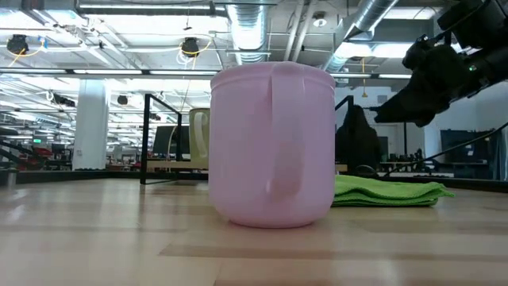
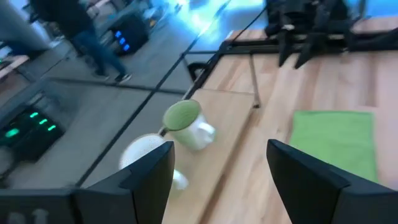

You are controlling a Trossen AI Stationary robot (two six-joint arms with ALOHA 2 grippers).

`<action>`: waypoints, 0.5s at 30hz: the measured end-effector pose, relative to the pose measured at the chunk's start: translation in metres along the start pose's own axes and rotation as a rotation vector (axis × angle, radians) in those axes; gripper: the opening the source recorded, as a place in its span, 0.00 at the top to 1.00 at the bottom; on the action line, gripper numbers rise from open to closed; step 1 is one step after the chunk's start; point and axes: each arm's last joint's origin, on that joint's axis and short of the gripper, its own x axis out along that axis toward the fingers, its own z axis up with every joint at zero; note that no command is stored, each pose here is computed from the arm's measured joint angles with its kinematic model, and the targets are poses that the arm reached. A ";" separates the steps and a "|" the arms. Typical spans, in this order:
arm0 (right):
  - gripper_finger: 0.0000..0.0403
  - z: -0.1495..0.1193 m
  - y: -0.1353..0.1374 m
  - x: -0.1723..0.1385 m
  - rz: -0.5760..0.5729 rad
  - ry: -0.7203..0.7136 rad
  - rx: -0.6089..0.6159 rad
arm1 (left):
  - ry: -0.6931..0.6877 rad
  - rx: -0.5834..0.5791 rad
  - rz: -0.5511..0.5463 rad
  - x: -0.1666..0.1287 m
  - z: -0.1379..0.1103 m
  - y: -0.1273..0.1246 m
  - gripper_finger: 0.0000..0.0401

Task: Stack small to large cups/mugs on shelf
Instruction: Put the purple mug on the shelf

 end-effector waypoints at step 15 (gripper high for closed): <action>0.48 0.048 0.025 -0.014 0.140 -0.087 -0.124 | -0.213 -0.146 -0.134 0.013 -0.134 0.020 0.38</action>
